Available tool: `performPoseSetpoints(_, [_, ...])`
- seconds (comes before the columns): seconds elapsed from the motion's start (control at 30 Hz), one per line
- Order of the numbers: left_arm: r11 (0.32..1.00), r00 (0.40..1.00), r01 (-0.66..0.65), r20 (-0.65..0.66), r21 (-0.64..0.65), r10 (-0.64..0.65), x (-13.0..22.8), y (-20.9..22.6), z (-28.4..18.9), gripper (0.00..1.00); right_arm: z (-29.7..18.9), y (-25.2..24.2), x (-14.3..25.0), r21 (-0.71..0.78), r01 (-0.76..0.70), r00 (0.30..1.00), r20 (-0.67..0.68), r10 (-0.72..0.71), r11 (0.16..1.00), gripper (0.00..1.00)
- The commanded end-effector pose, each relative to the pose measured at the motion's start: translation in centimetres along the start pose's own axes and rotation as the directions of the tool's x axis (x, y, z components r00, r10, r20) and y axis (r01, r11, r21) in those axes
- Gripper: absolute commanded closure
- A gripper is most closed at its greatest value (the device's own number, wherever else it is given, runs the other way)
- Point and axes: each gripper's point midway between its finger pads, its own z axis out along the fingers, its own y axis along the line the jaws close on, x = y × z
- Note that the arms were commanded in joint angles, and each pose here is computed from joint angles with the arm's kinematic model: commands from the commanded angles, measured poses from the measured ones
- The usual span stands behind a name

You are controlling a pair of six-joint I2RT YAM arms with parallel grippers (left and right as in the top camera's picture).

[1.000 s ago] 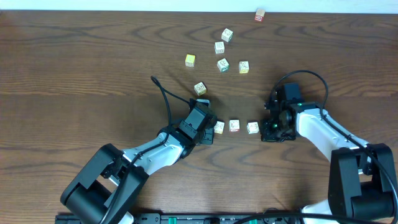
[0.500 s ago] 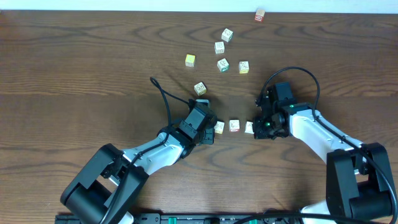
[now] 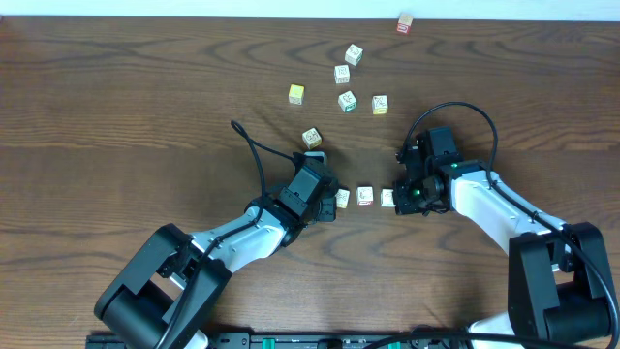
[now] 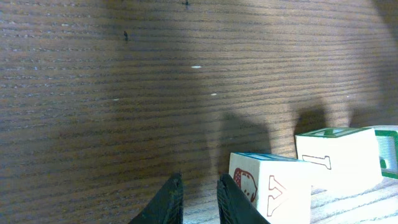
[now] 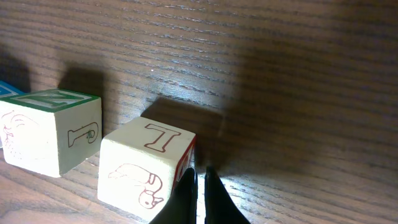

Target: Lift 3 blocks

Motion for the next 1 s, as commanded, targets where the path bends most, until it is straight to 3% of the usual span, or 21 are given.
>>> performPoseSetpoints(0.0, [1.0, 1.0, 0.018, -0.015, 0.001, -0.018, 0.4, 0.1, 0.4, 0.79, 0.0, 0.5, 0.1, -0.012, 0.031, 1.0, 0.001, -0.031, 0.999, 0.97])
performPoseSetpoints(0.13, [1.0, 1.0, 0.003, -0.02, 0.008, -0.003, 0.7, -0.4, 0.4, 0.92, 0.0, 0.7, 0.1, -0.021, 0.035, 0.999, 0.003, -0.035, 0.999, 0.99])
performPoseSetpoints(0.97, [0.999, 1.0, -0.024, 0.018, 0.044, 0.024, 0.1, -1.6, 0.5, 0.93, -0.1, 1.7, -0.2, -0.079, 0.078, 0.997, 0.016, -0.077, 0.994, 0.99])
